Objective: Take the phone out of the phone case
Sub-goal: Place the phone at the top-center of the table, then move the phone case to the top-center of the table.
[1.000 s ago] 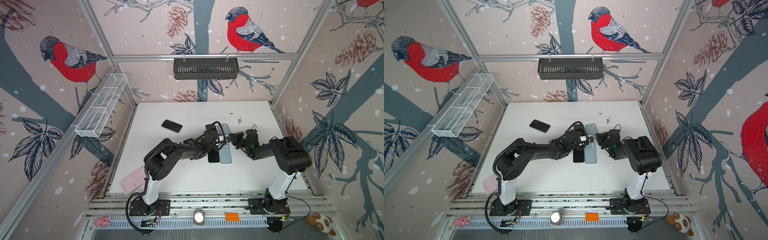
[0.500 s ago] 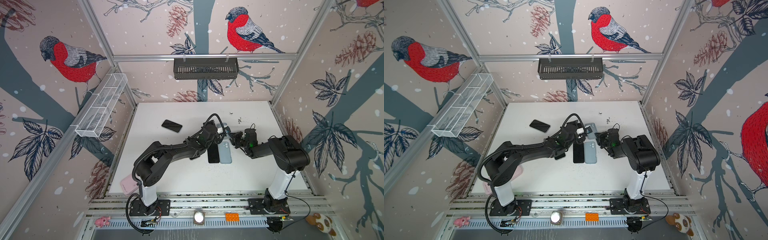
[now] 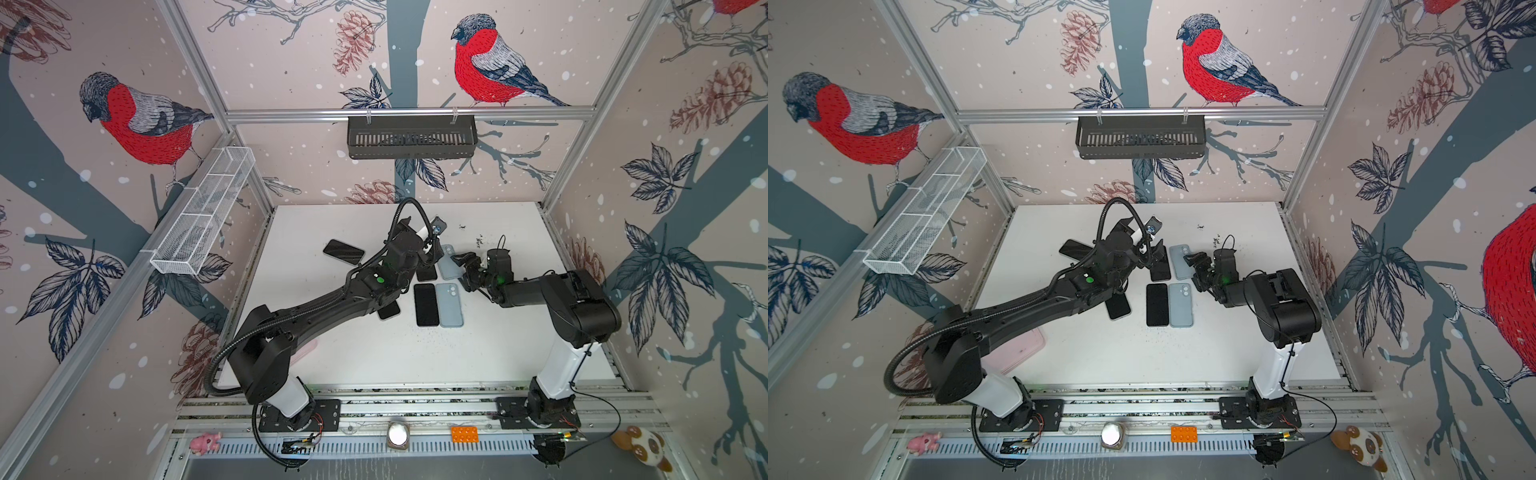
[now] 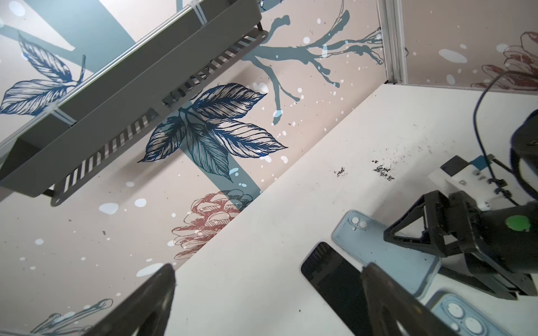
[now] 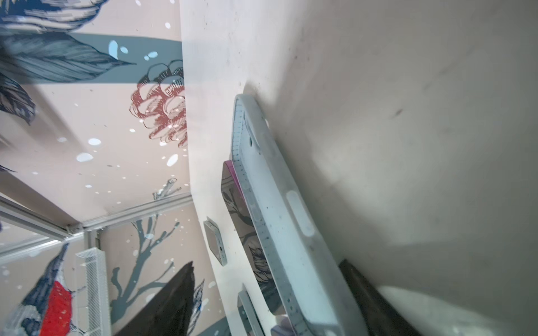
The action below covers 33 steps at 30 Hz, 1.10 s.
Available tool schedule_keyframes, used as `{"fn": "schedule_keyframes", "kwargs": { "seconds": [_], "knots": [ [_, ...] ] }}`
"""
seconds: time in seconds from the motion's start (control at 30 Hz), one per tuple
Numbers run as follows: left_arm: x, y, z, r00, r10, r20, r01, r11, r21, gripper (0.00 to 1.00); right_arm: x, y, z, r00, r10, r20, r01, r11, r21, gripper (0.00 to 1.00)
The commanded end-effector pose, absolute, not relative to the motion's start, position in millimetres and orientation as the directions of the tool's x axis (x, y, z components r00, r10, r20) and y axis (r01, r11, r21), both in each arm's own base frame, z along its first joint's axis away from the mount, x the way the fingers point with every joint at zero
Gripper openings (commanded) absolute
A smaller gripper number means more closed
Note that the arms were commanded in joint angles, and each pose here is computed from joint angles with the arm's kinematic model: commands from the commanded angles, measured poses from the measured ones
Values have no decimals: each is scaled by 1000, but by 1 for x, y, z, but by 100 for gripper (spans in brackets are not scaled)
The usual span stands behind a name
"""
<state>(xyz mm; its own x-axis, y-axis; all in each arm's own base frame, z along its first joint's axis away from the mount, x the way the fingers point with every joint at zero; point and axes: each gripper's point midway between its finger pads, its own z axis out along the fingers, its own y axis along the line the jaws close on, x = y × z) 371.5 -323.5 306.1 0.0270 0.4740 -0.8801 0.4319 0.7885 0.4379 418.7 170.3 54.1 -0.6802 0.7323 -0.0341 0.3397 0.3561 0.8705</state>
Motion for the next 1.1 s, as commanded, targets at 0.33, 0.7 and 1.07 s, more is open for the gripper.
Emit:
{"fn": "schedule_keyframes", "kwargs": {
  "seconds": [0.33,0.7,1.07],
  "knots": [
    [345,-280,312,-183,269,-946,364,912,189,99,387,139,73,-833,459,-309,159,733,661,96],
    [328,-257,283,-333,201,-921,317,944,91,99,436,126,48,-856,351,-379,105,837,537,50],
    [314,-227,279,-365,134,-921,249,967,42,99,452,132,26,-864,356,-357,143,852,504,31]
  ]
}}
